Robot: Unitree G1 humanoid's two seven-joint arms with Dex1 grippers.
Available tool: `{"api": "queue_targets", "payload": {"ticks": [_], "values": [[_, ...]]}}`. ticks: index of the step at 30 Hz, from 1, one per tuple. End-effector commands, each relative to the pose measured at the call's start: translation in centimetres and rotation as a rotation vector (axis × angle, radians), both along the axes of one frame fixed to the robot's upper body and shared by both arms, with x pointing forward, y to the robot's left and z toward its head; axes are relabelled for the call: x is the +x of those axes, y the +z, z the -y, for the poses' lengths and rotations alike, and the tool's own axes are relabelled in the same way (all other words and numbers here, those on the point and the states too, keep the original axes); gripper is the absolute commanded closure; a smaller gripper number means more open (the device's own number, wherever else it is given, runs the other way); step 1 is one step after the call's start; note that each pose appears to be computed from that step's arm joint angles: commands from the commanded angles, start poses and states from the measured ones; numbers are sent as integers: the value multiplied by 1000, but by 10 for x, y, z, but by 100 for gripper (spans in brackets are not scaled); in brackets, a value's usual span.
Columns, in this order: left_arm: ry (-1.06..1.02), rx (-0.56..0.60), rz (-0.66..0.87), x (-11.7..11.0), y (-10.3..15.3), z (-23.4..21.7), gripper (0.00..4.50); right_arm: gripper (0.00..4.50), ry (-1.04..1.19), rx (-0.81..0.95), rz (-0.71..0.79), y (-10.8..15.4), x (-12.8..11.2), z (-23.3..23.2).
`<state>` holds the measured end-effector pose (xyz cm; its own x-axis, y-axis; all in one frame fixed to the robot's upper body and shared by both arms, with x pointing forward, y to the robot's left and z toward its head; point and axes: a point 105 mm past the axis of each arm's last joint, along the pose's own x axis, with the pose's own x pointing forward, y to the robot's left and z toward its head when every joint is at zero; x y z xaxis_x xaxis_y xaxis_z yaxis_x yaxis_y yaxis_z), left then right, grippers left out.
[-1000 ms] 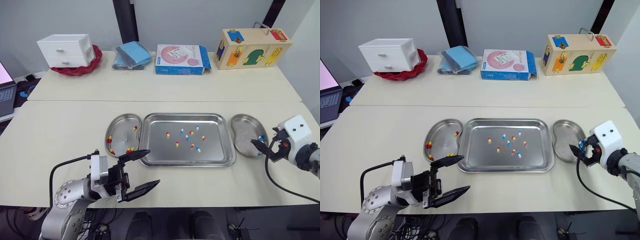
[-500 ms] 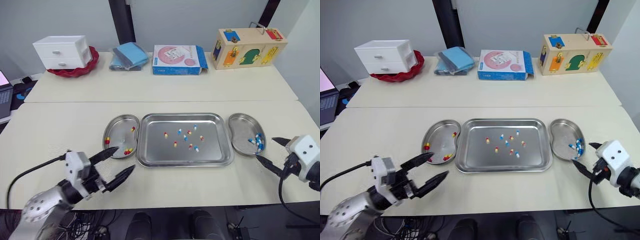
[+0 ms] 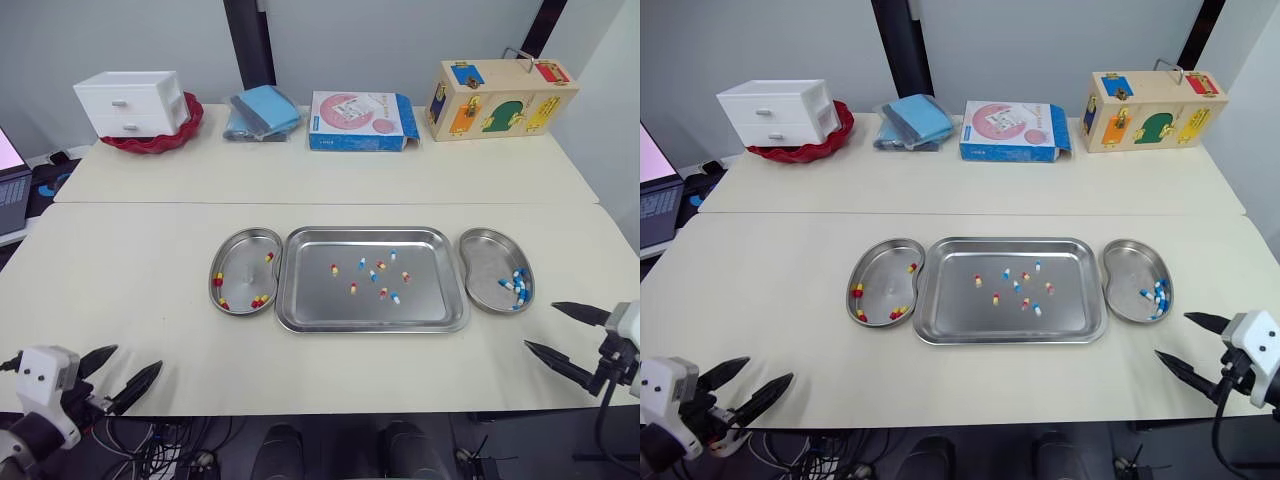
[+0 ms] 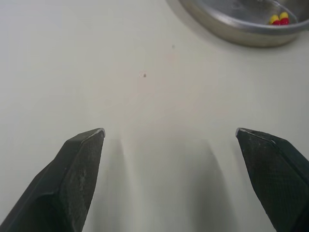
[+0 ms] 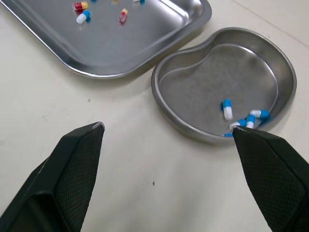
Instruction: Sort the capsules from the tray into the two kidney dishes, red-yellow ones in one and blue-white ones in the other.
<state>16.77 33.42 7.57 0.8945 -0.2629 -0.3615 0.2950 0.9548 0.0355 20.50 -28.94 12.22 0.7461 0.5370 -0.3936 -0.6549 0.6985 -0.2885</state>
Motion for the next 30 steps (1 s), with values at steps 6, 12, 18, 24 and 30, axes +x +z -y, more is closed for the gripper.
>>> {"api": "queue_targets", "payload": {"ticks": [6,12,18,24,30], "values": [[-51,27,38,3,13,13,0,5,48,1,47,6,-1,-11],[-93,22,57,14,25,29,0,5,90,5,66,5,-1,-22],[-156,0,72,22,34,47,0,5,205,38,94,3,-1,-52],[-252,-8,132,36,57,77,0,5,292,125,109,2,1,-85],[-355,-34,170,50,74,114,0,5,301,168,134,-1,2,-101]]}}
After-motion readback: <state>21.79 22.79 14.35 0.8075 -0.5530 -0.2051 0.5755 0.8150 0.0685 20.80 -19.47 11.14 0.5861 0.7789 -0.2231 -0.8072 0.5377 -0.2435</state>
